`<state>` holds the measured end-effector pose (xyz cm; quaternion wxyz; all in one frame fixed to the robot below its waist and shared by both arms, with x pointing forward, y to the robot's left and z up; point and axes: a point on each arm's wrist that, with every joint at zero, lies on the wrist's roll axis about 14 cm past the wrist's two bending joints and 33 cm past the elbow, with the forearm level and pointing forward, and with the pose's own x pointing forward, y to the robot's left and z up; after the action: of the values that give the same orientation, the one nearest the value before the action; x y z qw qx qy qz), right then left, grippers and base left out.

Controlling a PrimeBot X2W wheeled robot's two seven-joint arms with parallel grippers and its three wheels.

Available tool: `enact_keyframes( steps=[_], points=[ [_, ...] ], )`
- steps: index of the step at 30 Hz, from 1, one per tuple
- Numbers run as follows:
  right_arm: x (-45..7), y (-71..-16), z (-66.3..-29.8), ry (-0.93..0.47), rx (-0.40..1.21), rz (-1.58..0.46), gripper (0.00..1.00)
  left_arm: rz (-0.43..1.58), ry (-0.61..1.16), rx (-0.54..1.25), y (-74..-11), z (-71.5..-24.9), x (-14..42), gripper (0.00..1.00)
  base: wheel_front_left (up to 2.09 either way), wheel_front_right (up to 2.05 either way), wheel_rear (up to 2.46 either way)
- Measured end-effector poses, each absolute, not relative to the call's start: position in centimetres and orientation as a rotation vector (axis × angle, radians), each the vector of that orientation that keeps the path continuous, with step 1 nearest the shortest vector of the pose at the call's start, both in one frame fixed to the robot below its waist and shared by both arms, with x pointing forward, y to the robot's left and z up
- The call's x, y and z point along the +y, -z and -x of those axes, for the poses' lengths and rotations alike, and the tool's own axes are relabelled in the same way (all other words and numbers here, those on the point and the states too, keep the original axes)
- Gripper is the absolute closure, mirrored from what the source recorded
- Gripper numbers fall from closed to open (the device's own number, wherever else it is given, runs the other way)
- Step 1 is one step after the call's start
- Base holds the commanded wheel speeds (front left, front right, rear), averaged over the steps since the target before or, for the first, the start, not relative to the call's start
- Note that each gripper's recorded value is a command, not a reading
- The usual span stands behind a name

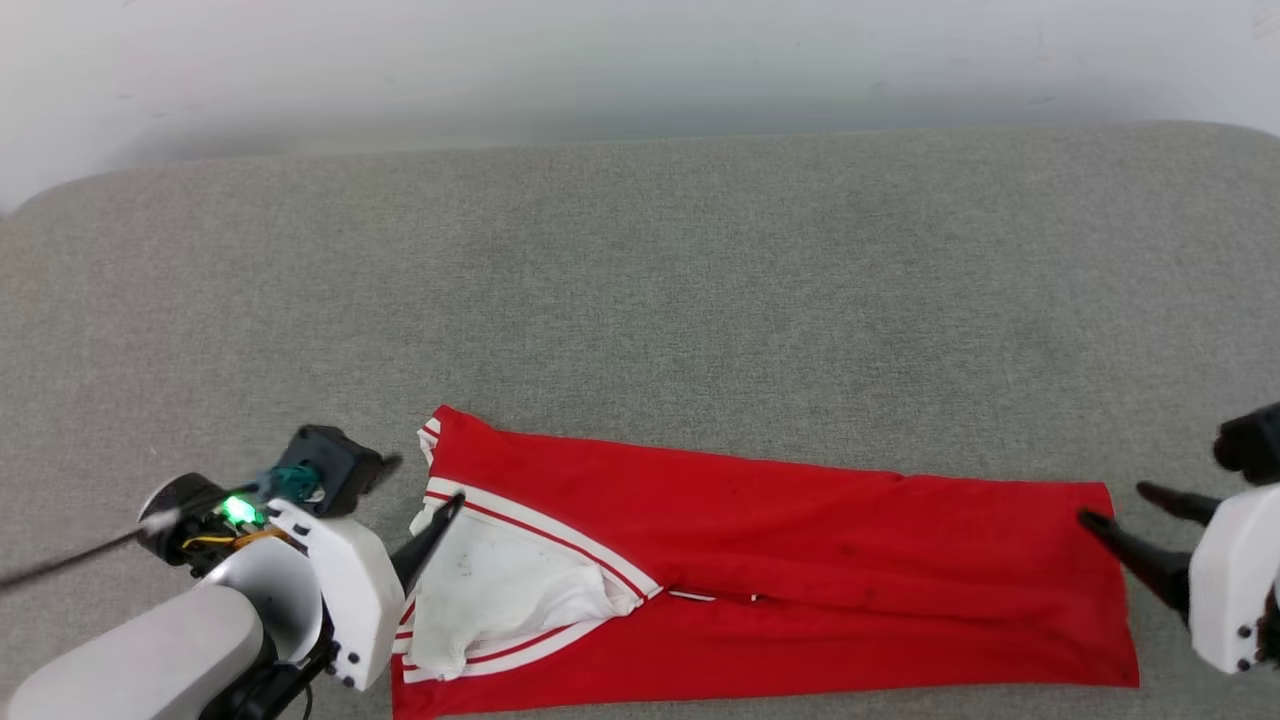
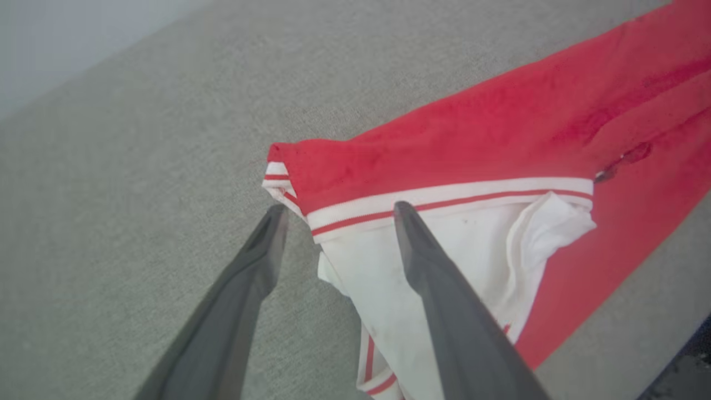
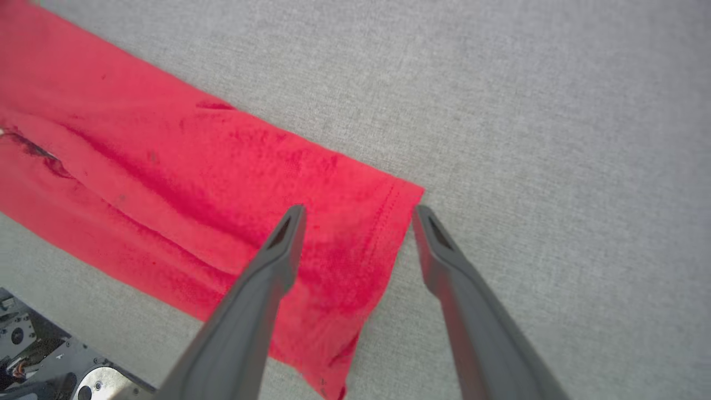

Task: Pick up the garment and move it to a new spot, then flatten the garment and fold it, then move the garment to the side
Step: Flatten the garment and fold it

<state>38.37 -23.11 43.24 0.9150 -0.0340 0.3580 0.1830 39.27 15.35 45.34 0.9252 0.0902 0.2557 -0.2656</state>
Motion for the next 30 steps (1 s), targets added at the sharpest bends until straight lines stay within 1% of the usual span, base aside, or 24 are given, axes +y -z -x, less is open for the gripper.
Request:
enact_keyframes(
  steps=[4,6,10,13,16,23,30],
  points=[
    [-24.1,-44.8,-39.3,-0.334,0.677,0.027,0.0,-0.15,0.448,0.319,-47.9,-41.1,15.6,0.0,0.0,0.0,0.0],
    [-24.9,-44.9,-39.5,-0.303,0.673,-0.003,0.0,-0.158,0.392,0.242,-48.7,-41.8,16.4,0.0,0.0,0.0,0.0],
    [-25.5,-43.5,-39.2,-0.244,0.708,-0.129,0.0,-0.126,0.276,0.144,-49.9,-42.9,17.2,0.0,0.0,0.0,0.0],
    [-25.8,-42.2,-38.8,-0.208,0.745,-0.202,0.0,-0.108,0.199,0.106,-50.2,-43.3,17.7,0.0,0.0,0.0,0.0],
    [-25.5,-40.6,-38.1,-0.194,0.798,-0.247,0.0,-0.102,0.118,0.006,-52.2,-44.0,18.2,0.0,0.0,0.0,0.0],
    [-24.0,-37.9,-35.9,-0.204,0.929,-0.321,0.0,-0.098,-0.022,-0.083,-53.0,-42.7,19.9,0.0,0.0,0.0,0.0],
    [-22.5,-36.4,-34.7,-0.222,0.992,-0.354,0.0,-0.096,-0.14,-0.134,-53.3,-40.9,21.4,0.0,0.0,0.0,0.0]
  ],
)
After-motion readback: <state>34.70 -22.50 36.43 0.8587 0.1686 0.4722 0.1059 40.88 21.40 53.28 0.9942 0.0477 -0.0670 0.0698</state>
